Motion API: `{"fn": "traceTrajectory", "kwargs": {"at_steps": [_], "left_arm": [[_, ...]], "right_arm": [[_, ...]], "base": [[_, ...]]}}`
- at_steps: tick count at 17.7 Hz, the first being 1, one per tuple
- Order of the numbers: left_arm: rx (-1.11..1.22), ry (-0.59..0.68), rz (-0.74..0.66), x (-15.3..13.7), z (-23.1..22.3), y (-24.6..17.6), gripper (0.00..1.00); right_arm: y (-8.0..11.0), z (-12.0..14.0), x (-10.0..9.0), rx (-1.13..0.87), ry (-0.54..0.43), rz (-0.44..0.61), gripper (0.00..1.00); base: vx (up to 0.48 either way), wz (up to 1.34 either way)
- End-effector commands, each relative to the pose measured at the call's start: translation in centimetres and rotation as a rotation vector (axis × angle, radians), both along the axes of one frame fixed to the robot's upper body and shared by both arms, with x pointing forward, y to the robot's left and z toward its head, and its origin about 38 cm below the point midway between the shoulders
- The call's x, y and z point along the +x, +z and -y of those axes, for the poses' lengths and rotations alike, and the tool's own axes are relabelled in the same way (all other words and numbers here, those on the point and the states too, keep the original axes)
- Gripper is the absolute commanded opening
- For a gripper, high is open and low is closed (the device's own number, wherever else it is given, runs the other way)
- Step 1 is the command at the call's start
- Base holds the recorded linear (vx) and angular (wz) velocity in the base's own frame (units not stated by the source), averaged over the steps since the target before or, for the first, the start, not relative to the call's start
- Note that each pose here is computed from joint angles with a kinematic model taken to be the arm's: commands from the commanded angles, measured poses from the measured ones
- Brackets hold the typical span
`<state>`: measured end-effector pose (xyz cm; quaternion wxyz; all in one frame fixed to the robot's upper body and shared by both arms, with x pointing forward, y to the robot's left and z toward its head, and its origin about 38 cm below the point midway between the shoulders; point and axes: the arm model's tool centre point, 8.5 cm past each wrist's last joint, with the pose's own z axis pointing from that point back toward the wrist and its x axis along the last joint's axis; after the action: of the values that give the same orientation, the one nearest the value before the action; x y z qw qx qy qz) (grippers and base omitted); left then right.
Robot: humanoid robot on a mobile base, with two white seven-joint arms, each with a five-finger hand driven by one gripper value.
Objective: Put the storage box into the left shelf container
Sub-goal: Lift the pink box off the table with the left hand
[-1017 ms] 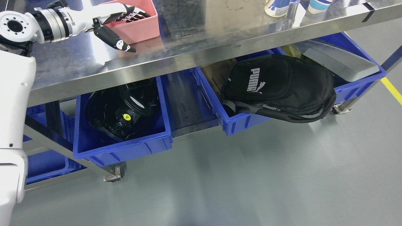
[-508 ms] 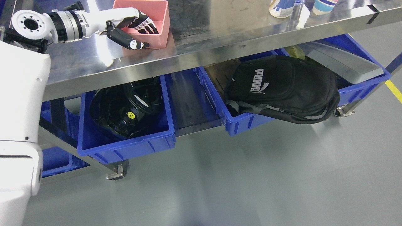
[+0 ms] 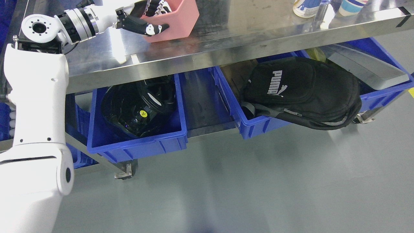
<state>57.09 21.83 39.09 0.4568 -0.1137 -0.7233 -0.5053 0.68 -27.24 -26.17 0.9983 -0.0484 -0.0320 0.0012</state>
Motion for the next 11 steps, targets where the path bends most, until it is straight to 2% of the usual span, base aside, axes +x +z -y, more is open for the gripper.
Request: {"fn": "traceTrajectory", "kwargs": {"at_steps": [1, 5, 8, 11], "left_arm": [[-0.631, -0.031, 0.107, -1.0, -2.4, -1.0, 0.01], [-0.728, -0.085, 0.255, -2.6, -1.4, -3.8, 0.00], [-0.867, 0.002, 0.332, -3.3, -2.9, -4.6, 0.00], [-0.926, 0.073, 0.369, -5.7, -3.4, -6.0, 0.01]], "right_arm": [[0.1, 1.2, 1.0, -0.020, -0.003, 0.024, 1.00], [0.1, 1.2, 1.0, -0.022, -0.003, 0.024, 1.00], [0.1, 1.2, 1.0, -0.020, -0.003, 0.024, 1.00], [0.1, 1.2, 1.0, -0.022, -0.003, 0.024, 1.00]], "base": [[0.000, 0.00], [0.001, -0.07], [0.002, -0.01], [0.000, 0.00]]}}
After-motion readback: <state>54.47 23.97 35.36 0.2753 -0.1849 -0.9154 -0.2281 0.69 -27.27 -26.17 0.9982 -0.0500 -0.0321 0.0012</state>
